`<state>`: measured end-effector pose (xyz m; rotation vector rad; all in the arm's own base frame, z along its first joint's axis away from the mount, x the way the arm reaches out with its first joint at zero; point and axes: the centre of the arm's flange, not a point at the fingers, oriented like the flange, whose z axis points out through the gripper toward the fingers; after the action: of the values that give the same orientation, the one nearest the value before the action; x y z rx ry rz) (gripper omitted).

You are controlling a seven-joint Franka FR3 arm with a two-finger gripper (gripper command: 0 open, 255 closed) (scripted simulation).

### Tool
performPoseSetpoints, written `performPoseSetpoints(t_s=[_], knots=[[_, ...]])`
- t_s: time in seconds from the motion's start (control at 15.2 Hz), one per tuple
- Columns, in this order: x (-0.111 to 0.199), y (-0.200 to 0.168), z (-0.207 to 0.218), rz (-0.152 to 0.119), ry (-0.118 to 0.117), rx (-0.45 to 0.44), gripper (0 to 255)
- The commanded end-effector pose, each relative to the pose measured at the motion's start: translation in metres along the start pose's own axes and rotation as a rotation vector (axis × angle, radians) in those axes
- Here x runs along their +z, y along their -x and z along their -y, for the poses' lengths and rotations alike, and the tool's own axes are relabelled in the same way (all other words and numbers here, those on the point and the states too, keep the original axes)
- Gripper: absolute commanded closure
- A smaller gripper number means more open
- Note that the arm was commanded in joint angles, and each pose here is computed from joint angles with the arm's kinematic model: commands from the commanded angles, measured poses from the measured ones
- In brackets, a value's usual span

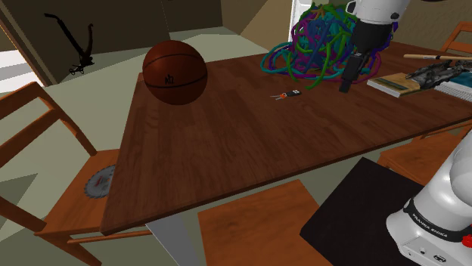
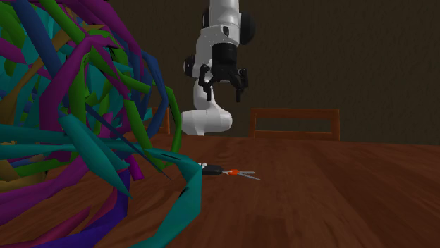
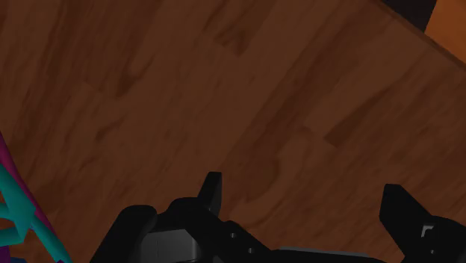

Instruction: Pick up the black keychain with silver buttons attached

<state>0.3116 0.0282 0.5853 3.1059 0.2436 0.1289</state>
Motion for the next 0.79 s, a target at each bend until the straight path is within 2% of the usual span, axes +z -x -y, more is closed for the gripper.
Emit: performPoseSetpoints(t_s=[0.0, 0.73], knots=[[0.000, 0.000, 0.000, 0.000, 0.000, 0.000, 0], [0.052, -0.135, -0.060, 0.081, -0.033, -0.402, 0]])
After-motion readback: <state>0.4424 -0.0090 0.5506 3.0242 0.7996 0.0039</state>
